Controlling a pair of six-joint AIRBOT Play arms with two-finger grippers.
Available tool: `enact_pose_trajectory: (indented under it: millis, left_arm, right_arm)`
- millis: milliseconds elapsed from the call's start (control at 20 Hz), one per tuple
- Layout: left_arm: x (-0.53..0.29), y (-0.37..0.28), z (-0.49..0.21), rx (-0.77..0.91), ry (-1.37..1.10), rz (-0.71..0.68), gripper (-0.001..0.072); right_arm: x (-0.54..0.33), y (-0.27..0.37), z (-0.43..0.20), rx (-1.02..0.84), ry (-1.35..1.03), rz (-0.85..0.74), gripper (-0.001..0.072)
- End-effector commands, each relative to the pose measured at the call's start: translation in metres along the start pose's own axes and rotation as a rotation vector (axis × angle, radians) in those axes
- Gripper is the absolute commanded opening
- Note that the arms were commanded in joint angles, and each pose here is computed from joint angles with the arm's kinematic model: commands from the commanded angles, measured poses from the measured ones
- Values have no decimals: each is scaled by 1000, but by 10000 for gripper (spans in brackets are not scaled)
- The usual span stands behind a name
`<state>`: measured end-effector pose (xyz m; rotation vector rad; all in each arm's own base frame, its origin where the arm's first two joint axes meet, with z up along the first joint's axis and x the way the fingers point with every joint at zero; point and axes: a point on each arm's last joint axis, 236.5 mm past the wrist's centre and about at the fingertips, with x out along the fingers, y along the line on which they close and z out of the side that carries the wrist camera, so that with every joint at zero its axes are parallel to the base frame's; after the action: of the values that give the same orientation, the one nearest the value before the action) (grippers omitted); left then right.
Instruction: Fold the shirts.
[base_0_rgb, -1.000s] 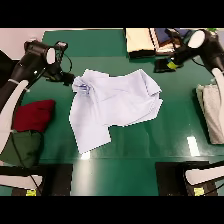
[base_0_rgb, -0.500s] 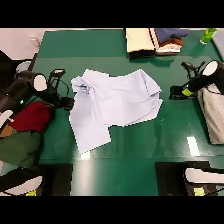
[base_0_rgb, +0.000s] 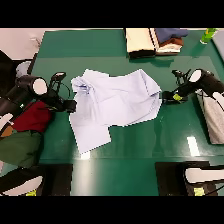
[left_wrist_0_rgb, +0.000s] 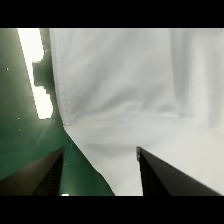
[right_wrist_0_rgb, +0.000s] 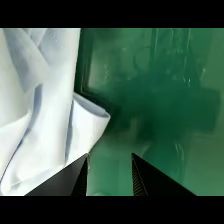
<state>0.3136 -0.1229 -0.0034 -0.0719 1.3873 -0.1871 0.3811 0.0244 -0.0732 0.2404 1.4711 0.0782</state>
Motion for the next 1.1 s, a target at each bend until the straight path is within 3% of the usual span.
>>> enact_pose_trajectory:
  millis: [0,300,350,450,500,800,1050]
  left_arm:
    - [0,-1,2,-4,-8,-7,540]
    - [0,-3,3,-6,-12,-12,540]
    - [0,-3,3,-6,-12,-14,540]
    - [0,-3,3,-6,-12,-14,540]
    - [0,-3,2,-6,-11,-14,540]
    - [8,13,-11,22,36,44,542]
    - [52,25,-33,-60,35,55,541]
  right_arm:
    - [6,9,10,27,-36,35,304]
    - [12,11,12,40,-36,50,299]
    - [14,12,12,39,-32,50,196]
    - [15,18,14,16,-44,50,146]
    - [16,22,14,-22,-45,49,20]
    - [11,30,7,-45,-27,52,19]
    - [6,27,4,-43,-21,54,19]
